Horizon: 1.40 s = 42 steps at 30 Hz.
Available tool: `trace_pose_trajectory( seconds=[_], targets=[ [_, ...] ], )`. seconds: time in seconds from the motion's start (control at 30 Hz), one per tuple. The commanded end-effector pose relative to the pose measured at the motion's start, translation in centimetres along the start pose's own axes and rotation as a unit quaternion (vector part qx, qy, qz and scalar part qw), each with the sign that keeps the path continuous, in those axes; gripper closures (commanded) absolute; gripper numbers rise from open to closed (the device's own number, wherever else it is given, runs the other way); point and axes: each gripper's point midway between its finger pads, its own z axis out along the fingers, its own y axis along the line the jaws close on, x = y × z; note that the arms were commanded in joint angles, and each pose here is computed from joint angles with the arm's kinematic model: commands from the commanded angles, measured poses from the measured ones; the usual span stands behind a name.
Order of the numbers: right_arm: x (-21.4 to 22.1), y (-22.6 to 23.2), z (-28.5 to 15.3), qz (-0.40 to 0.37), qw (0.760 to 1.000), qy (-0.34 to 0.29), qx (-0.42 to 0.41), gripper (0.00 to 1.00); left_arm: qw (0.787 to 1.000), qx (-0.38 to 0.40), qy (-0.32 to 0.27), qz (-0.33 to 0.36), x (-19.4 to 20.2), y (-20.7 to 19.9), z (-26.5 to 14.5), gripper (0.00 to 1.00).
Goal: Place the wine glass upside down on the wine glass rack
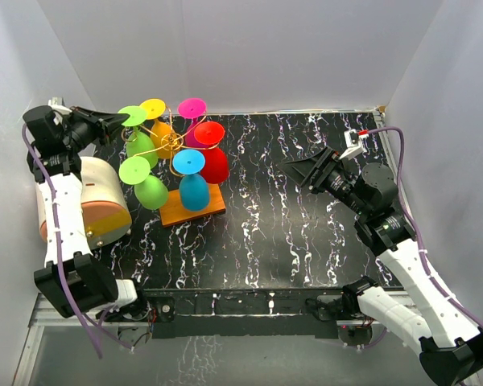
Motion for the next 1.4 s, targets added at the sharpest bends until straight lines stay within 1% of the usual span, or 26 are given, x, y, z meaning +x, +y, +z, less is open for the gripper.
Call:
trace_pose_trajectory(
  seconds=[0.0,0.17,0.37,0.8,1.07,1.13,1.23,1.37],
  targets=[
    [-1.2,1.5,-0.1,-0.014,0.999,-0.022,-0.028,0.28,1.000,0.003,-0.011,0.028,-0.3,-1.3,-0.4,1.00],
    [-1.0,1.3,-0.1,-0.014,0.999,-0.018,-0.023,0.28,0.997,-0.037,-0.034,0.062,-0.5,0.1,-1.6,1.00],
    [-0.9,1.4,0.1,-0.013,0.999,-0.014,-0.027,0.28,0.996,-0.039,-0.039,0.068,-0.7,0.1,-2.6,1.00],
    [-1.0,1.4,-0.3,-0.017,0.999,-0.017,-0.024,0.28,0.996,-0.030,-0.017,0.083,1.1,-0.8,-4.0,1.00],
    [-0.8,1.6,-0.1,-0.013,0.999,-0.013,-0.030,0.28,0.997,-0.034,0.010,0.072,2.3,1.0,-3.8,1.00],
    [-1.0,1.7,-0.1,-0.012,0.999,-0.014,-0.031,0.28,0.996,-0.041,0.019,0.071,2.5,1.5,-3.7,0.94],
    [-1.0,1.8,-0.1,-0.011,0.999,-0.013,-0.031,0.28,0.996,-0.045,0.023,0.074,2.7,1.8,-3.7,0.89],
    [-1.0,2.0,-0.2,-0.009,0.999,-0.013,-0.035,0.28,0.992,-0.069,0.002,0.110,2.1,1.2,-4.5,0.83]
  ],
)
